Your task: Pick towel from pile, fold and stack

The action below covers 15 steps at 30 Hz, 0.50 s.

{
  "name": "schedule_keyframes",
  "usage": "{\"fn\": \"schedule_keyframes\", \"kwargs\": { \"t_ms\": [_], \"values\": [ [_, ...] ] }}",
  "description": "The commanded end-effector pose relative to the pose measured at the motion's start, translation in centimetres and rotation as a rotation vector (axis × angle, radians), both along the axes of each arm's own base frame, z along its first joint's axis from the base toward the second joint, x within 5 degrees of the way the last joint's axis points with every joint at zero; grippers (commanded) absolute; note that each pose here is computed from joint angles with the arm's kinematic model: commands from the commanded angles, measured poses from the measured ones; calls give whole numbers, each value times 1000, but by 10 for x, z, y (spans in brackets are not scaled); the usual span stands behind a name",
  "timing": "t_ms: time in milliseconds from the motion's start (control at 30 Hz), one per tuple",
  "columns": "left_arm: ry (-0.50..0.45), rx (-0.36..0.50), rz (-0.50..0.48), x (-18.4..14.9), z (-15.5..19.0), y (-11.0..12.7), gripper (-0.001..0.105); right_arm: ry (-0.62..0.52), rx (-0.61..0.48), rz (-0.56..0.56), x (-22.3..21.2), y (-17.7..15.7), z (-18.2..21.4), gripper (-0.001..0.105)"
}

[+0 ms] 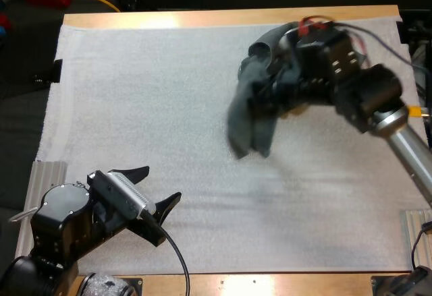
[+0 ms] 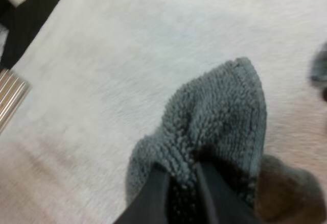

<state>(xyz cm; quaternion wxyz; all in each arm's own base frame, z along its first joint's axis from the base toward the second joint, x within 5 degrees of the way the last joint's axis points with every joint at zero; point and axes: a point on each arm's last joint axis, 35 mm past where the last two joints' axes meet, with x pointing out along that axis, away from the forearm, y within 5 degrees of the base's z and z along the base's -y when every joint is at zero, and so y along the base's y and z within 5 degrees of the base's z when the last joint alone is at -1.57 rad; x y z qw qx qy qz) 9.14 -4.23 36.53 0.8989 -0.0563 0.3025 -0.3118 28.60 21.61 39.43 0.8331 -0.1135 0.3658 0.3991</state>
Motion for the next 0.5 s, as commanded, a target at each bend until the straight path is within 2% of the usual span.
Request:
{"fn": "schedule_keyframes", "kwargs": {
  "t_ms": [0, 267, 467],
  "values": [
    [8, -5, -1, -1, 2, 0, 69, -38, -6, 19, -10, 5, 10, 2],
    [18, -2, -1, -2, 1, 0, 69, -51, -41, 114, -34, 43, 1, 2],
    [19, -2, -1, -2, 0, 0, 69, -25, -65, 161, -37, 65, -26, 2]
  ]
}}
